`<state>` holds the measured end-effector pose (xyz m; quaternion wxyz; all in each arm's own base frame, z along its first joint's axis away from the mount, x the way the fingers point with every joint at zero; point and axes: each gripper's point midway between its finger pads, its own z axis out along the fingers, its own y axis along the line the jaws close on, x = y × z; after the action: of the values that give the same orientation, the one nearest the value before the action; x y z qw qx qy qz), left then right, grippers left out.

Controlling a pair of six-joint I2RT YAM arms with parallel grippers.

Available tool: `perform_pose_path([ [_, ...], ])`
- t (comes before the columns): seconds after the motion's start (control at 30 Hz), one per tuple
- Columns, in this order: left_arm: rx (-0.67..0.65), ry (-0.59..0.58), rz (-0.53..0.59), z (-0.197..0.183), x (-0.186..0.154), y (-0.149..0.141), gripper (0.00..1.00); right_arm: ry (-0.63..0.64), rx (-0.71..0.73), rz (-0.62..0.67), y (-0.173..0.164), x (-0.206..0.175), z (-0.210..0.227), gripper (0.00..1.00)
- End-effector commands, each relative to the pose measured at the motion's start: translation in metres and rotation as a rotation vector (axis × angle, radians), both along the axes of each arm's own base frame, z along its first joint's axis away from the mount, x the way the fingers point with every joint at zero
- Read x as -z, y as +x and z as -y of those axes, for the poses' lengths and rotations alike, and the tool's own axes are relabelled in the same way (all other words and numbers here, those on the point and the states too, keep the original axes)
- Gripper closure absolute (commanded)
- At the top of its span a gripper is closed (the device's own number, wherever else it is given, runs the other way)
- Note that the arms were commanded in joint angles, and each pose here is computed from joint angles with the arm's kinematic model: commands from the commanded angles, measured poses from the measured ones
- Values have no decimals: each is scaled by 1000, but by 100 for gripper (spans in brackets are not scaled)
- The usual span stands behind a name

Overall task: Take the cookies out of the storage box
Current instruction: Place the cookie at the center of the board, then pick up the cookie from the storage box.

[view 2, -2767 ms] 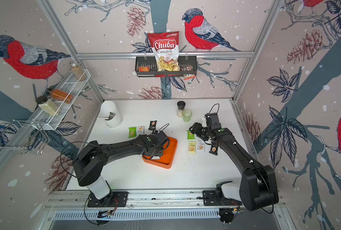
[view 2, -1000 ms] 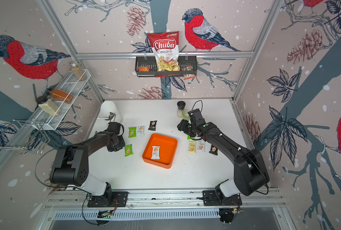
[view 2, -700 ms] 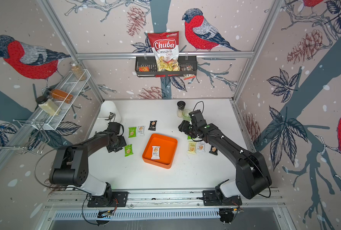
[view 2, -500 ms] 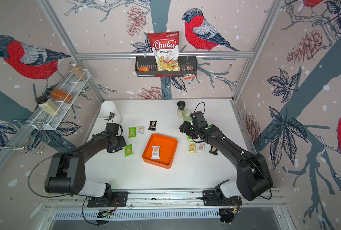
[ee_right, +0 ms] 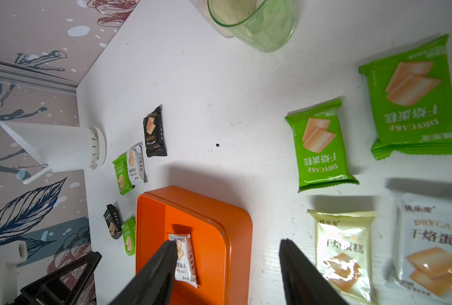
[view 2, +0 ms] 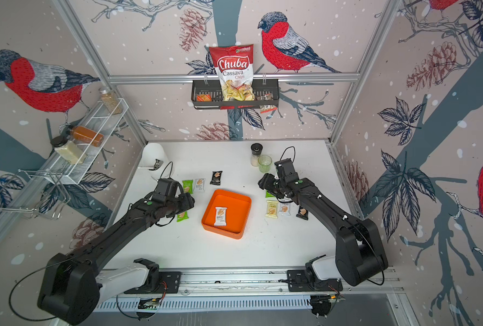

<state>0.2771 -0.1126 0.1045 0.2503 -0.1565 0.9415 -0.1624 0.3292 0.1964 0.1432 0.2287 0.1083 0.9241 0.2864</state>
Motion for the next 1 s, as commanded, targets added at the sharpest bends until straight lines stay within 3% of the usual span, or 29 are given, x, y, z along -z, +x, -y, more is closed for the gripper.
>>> perform_pose_path([
  [0.0, 5, -24, 0, 19, -6, -5, 28, 6, -29, 17, -1, -3, 0, 33],
  [0.43, 253, 173, -44, 92, 14, -13, 27, 4, -4, 23, -9, -6, 25, 33],
  [0.63, 346, 285, -91, 112, 36, -5, 27, -4, 25, 23, -14, -6, 41, 33],
  [0.97, 401, 365, -169, 123, 62, -5, 27, -10, 77, 30, -20, -8, 65, 33],
])
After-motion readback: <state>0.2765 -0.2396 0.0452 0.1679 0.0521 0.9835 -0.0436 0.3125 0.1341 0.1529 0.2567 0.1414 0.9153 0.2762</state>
